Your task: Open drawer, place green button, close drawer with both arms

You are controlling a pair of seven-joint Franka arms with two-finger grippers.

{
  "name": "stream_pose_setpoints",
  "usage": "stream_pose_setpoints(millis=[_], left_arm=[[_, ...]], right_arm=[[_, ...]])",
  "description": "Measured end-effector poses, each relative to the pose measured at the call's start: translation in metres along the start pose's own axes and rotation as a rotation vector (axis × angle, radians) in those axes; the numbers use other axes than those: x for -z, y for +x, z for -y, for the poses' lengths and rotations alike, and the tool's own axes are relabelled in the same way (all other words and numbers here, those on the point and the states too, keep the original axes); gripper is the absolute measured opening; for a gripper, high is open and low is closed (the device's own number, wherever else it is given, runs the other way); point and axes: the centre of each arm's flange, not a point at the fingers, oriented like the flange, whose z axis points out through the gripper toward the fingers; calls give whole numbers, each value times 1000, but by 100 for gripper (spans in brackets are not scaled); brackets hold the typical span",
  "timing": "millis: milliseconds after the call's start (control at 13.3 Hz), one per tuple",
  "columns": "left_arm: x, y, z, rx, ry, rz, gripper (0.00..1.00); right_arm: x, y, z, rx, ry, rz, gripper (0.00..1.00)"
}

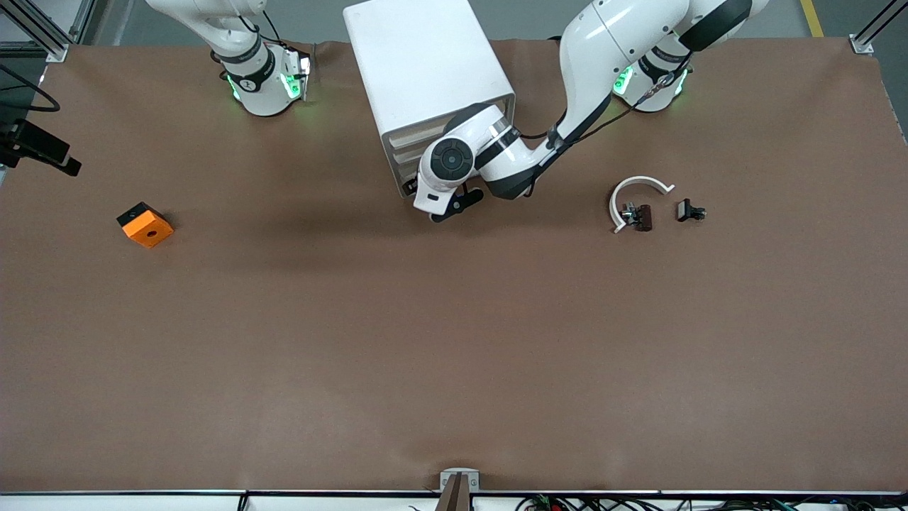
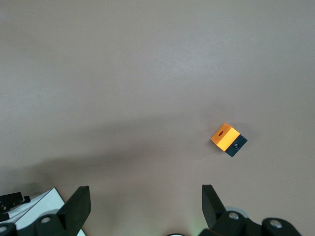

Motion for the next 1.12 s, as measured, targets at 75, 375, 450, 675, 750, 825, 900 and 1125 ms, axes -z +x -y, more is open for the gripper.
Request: stream_pose_setpoints(millis=[75, 375, 450, 675, 750, 825, 900, 1125], left_arm=[[7, 4, -3, 5, -14, -1, 100], [64, 51, -5, 55, -83, -40, 100], [89, 68, 1, 63, -80, -75, 100], [179, 112, 32, 105, -84, -188, 100], [209, 125, 48, 109, -84, -211, 100], [237, 136, 66, 93, -75, -228, 100], [260, 144, 83, 73, -61, -242, 100], [319, 159, 133, -15, -9, -277, 100]], right_arm=[[0, 0, -1, 0, -7, -2, 100], [0, 1, -1, 0, -13, -5, 100], [0, 1, -1, 1, -13, -5, 100], [0, 0, 0, 3, -13, -5, 100], [0, 0, 1, 6, -13, -5, 100], [0, 0, 3, 11, -13, -5, 100], [1, -2, 7, 19, -15, -7, 100], [4, -5, 13, 31, -23, -12, 100]])
